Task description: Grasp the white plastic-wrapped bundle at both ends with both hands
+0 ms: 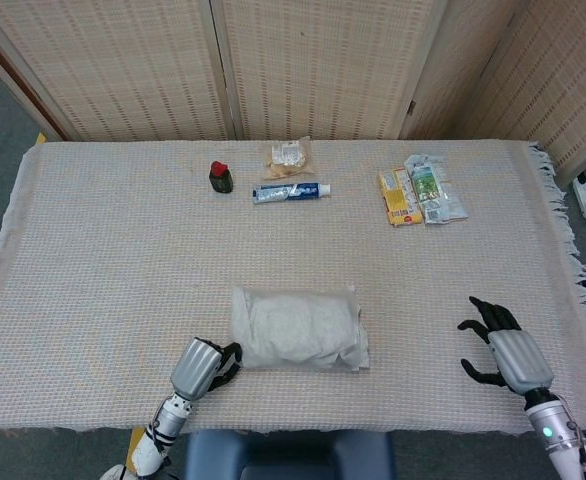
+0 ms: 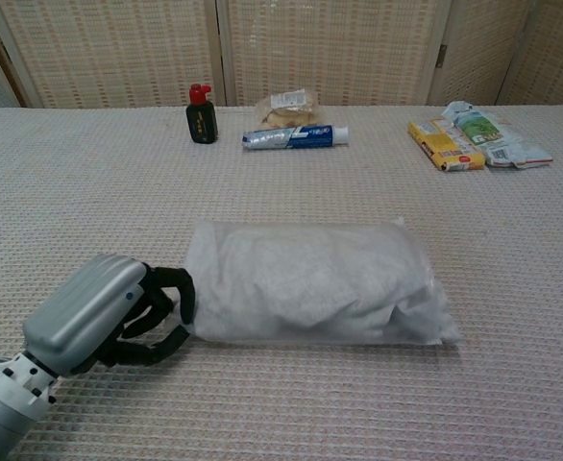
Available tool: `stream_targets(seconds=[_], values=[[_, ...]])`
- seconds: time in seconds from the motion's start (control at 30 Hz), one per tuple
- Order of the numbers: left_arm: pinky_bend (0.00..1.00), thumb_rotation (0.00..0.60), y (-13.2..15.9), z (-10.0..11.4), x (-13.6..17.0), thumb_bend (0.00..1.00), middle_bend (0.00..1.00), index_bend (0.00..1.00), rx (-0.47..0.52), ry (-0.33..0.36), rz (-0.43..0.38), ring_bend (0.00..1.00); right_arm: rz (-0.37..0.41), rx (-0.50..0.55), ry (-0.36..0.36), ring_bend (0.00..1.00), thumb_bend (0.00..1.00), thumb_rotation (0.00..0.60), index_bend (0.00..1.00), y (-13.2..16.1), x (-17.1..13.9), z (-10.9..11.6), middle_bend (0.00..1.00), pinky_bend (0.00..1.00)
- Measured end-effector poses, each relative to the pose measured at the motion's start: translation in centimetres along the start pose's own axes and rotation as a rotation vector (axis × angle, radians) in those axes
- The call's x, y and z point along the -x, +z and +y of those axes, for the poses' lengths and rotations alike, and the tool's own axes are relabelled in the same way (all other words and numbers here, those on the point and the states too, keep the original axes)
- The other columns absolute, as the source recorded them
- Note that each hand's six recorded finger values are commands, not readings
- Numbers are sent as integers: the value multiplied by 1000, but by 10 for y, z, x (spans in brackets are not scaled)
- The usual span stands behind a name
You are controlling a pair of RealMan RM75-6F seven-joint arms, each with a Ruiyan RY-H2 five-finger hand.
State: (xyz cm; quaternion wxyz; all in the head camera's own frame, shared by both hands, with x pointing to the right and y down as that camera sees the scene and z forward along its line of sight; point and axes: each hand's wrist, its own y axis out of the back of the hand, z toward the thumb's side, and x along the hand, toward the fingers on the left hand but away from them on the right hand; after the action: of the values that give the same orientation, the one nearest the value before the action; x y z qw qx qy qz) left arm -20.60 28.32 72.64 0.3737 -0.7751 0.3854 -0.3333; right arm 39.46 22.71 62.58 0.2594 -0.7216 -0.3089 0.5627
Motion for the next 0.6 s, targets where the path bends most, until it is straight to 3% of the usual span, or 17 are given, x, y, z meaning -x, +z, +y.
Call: stream_targets(seconds=[0.23, 0.6], values=[[1000, 600, 1, 0, -1, 490, 1000, 694, -4, -11, 4, 1000, 119, 106, -56, 0, 374, 567, 436, 24, 42, -19, 0, 0], [1000, 600, -4, 7, -6, 469, 1000, 685, -16, -4, 24, 1000, 229, 199, -17, 0, 368, 569, 373, 60, 89, -52, 0, 0]])
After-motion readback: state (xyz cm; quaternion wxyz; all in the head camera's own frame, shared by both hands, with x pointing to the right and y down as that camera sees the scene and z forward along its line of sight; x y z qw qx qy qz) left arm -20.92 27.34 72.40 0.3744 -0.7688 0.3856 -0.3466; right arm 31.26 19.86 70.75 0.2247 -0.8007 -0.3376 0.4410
